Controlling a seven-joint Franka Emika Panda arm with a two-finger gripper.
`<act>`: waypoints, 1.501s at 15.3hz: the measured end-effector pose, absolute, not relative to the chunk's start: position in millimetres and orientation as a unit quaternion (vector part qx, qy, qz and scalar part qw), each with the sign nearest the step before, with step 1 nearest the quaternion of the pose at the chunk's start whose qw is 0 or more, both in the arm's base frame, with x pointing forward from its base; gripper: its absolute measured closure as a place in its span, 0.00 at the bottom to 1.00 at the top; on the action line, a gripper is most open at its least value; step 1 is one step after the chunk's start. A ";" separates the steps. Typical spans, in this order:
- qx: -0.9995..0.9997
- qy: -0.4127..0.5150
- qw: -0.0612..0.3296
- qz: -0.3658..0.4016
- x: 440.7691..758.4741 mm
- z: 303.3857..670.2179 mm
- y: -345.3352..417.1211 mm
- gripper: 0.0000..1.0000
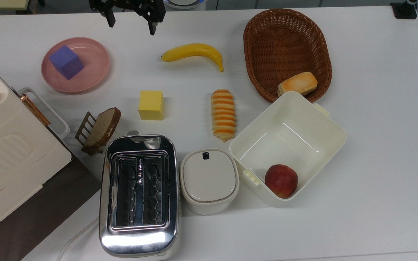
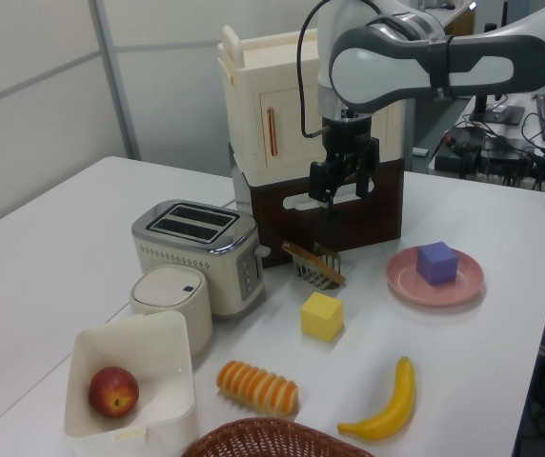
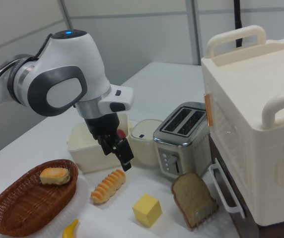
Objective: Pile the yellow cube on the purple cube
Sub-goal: 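Move the open gripper over the yellow cube, then lower the gripper and close it on the yellow cube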
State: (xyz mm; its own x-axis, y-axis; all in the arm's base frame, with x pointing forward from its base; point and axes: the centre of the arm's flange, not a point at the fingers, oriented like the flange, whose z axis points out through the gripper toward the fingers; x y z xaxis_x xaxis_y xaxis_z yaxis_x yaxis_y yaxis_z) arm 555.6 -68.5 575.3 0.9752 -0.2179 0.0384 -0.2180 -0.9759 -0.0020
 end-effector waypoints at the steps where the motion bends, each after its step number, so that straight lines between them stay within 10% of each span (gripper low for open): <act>1: 0.994 -0.110 0.001 0.019 555.6 575.0 -68.4 0.00; 23: 0.998 -0.034 0.059 0.004 583.7 416.2 -58.6 0.00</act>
State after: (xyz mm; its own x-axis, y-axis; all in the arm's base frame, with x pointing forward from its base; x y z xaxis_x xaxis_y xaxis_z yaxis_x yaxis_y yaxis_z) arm 583.7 -58.6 416.2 0.9976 -0.0678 0.0113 -0.0686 -0.9907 0.1175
